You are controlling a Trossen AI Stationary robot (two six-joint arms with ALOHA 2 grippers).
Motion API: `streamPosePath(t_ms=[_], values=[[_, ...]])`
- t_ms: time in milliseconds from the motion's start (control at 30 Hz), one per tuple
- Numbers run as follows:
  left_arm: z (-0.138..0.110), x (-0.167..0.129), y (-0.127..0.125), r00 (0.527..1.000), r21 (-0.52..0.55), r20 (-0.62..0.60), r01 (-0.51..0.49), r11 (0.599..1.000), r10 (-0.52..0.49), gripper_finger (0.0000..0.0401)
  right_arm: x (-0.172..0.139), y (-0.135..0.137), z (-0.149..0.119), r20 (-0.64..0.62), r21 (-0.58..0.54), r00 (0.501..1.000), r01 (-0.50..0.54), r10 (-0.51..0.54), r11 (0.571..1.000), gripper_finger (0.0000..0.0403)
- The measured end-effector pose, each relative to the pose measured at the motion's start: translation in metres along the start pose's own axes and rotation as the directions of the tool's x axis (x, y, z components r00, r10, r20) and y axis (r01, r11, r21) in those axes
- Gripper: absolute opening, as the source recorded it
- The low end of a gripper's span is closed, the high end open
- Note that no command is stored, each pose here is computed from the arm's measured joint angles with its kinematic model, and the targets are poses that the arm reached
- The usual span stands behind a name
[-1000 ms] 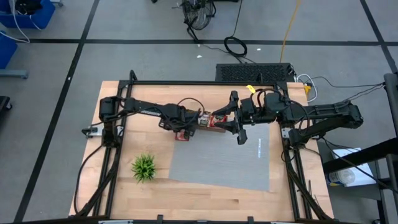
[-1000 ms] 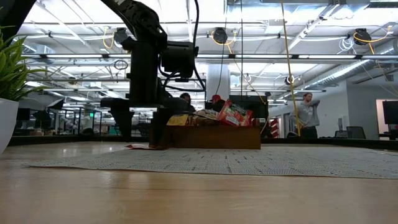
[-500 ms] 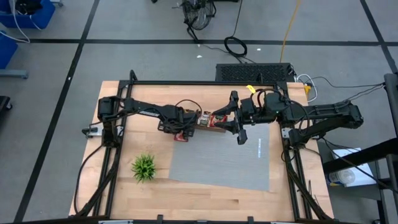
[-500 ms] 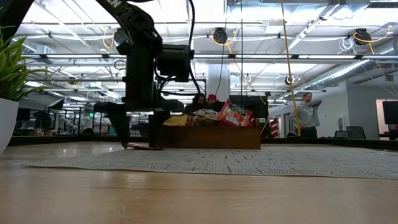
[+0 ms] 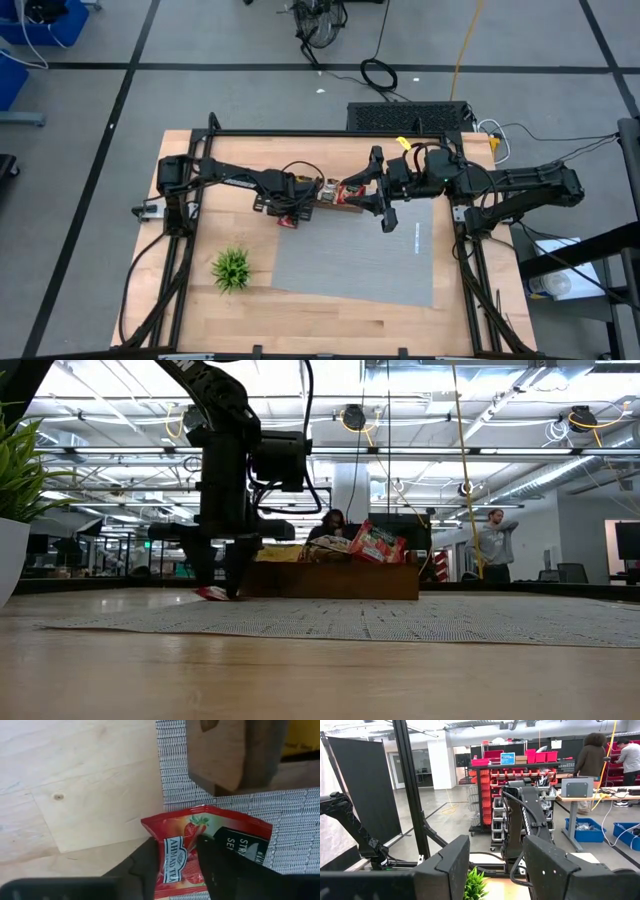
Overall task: Pick & Place Tea
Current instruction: Put the red tea bag into the right section of the wooden organizer
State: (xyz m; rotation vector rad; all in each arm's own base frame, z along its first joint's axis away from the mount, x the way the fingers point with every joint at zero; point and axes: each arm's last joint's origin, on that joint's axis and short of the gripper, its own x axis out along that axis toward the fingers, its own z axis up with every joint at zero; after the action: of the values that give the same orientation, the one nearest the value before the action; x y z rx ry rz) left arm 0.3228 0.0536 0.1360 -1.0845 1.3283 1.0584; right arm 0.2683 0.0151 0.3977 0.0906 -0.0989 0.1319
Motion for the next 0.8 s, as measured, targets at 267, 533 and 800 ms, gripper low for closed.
streamPosePath(t_ms=[267,533,800], values=[[0.0,0.001,0.0,1.0,0.01,0.001,-0.001,1.0,0.001,0.0071,0.0,0.0,0.0,0.0,0.0,1.0,0.001,-0.001,1.0,0.0171],[0.0,0.001,-0.001,1.0,0.023,0.002,0.009,1.0,-0.01,0.0017,0.0,0.0,0.0,0.0,-0.003,1.0,0.0,0.0,1.0,0.0171],[-0.003,-0.016,0.007,1.0,0.091,0.0,0.025,0.996,-0.025,0.0018,0.0,0.0,0.0,0.0,-0.001,1.0,0.0,0.0,1.0,0.0171]])
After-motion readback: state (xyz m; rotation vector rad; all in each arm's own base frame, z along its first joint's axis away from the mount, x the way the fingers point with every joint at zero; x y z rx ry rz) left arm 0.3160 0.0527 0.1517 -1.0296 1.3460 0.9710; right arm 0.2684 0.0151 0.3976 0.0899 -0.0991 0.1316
